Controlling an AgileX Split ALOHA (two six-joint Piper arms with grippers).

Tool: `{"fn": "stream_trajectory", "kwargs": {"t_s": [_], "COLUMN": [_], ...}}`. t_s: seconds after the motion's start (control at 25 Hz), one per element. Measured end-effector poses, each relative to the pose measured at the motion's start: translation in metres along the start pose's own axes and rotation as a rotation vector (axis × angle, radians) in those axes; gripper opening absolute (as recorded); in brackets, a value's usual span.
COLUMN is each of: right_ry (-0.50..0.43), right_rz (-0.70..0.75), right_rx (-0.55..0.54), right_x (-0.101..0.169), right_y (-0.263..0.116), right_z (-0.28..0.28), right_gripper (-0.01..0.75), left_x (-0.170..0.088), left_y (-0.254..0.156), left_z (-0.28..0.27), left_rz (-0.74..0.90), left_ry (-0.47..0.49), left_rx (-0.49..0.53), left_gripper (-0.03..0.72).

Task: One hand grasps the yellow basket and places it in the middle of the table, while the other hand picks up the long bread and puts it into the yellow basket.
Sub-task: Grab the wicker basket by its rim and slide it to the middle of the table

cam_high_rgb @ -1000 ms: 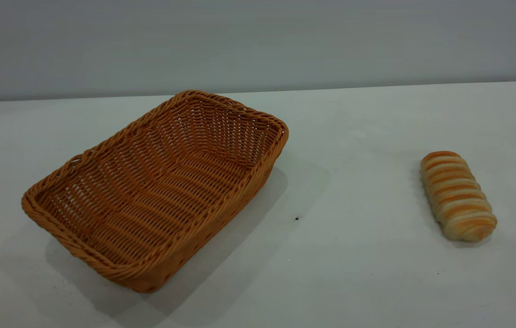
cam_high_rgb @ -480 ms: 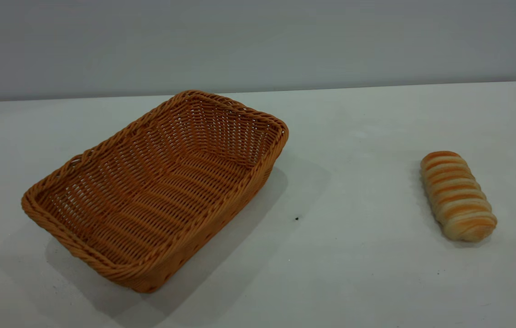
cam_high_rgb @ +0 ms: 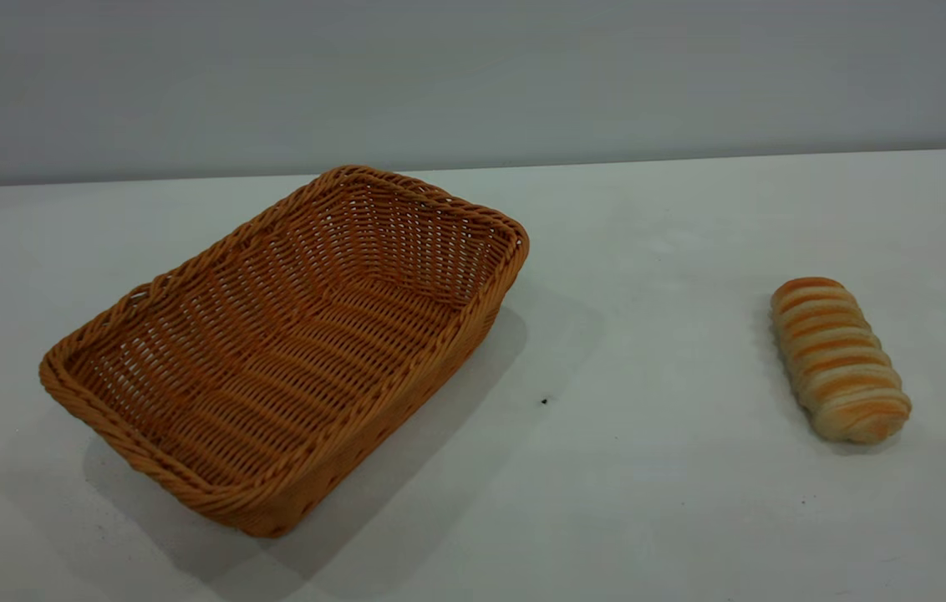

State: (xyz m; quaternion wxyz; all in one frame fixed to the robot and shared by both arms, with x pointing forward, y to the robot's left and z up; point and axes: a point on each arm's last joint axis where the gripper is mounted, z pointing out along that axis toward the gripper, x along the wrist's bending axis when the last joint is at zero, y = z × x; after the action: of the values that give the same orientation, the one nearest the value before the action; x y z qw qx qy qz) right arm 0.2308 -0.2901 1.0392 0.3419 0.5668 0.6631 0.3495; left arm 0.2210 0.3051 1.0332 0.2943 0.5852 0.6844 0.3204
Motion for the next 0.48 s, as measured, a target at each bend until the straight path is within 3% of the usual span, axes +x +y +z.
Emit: {"fn": "stream_trajectory", "kwargs": {"t_s": [0.48], "right_ry": [-0.010], "right_rz": [0.007], "right_rx": [-0.016], "right_x": [-0.0008], "right_y": [0.0022], "right_z": [-0.0021], "right_gripper": [0.553], "left_x": [-0.0002], "left_y": [0.0035], "left_z": [-0.0020], "left_rz": [0.000], "left_ry": [0.000], "left_rx": [-0.001], "left_gripper": [0.581]}}
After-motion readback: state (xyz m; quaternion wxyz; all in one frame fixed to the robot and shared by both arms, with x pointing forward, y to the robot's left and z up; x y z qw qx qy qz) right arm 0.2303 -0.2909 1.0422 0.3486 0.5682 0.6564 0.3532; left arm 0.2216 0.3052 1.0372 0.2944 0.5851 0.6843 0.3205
